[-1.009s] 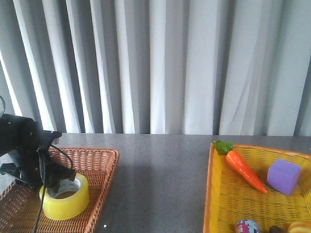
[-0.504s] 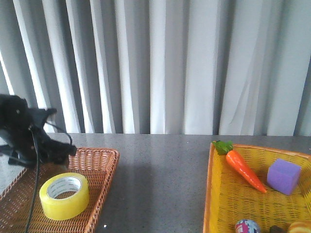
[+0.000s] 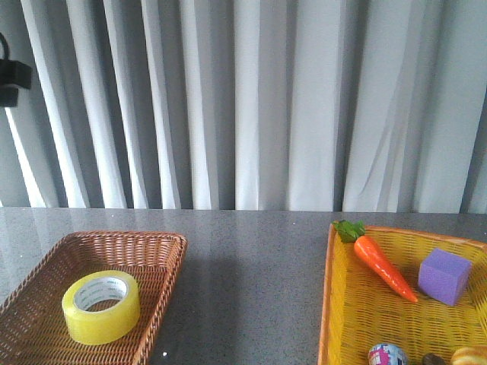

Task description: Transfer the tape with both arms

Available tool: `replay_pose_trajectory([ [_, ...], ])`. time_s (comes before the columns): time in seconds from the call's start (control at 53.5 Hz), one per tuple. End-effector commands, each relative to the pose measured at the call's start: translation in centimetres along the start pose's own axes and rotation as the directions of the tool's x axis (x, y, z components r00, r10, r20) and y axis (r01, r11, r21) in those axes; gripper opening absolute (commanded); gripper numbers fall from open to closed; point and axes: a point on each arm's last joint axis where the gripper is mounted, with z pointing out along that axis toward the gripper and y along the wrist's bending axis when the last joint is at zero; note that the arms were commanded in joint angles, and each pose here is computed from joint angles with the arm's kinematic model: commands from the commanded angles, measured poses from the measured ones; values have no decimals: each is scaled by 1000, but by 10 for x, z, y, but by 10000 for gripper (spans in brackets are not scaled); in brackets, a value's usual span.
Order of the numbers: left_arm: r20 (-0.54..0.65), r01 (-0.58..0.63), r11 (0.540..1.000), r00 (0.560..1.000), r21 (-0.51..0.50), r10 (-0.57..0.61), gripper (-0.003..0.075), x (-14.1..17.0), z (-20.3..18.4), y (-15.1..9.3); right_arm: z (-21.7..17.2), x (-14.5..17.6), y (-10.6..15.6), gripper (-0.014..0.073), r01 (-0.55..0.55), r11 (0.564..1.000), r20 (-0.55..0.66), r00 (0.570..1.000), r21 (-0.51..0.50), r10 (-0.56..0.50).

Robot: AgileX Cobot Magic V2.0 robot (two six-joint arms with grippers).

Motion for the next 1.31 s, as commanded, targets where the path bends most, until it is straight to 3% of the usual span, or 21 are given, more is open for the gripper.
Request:
replay_pose_trajectory([
  [0.0, 159, 2, 1000, 987, 15, -4, -4, -15, -39, -1, -20, -11, 0, -9, -3, 1000, 110, 994, 4, 2],
  [0.99, 125, -9, 1000, 992, -10, 10, -7, -11, -37, 1, -20, -11, 0, -9, -3, 1000, 110, 994, 4, 2],
  [1.14, 261, -7, 1000, 965, -1, 7, -7, 4, -77, 1, -20, -10, 0, -9, -3, 1000, 109, 994, 4, 2],
  [1.289, 416, -26, 1000, 909, -8, 27, -7, 59, -102, 4, -20, -10, 0, -9, -3, 1000, 110, 994, 4, 2],
])
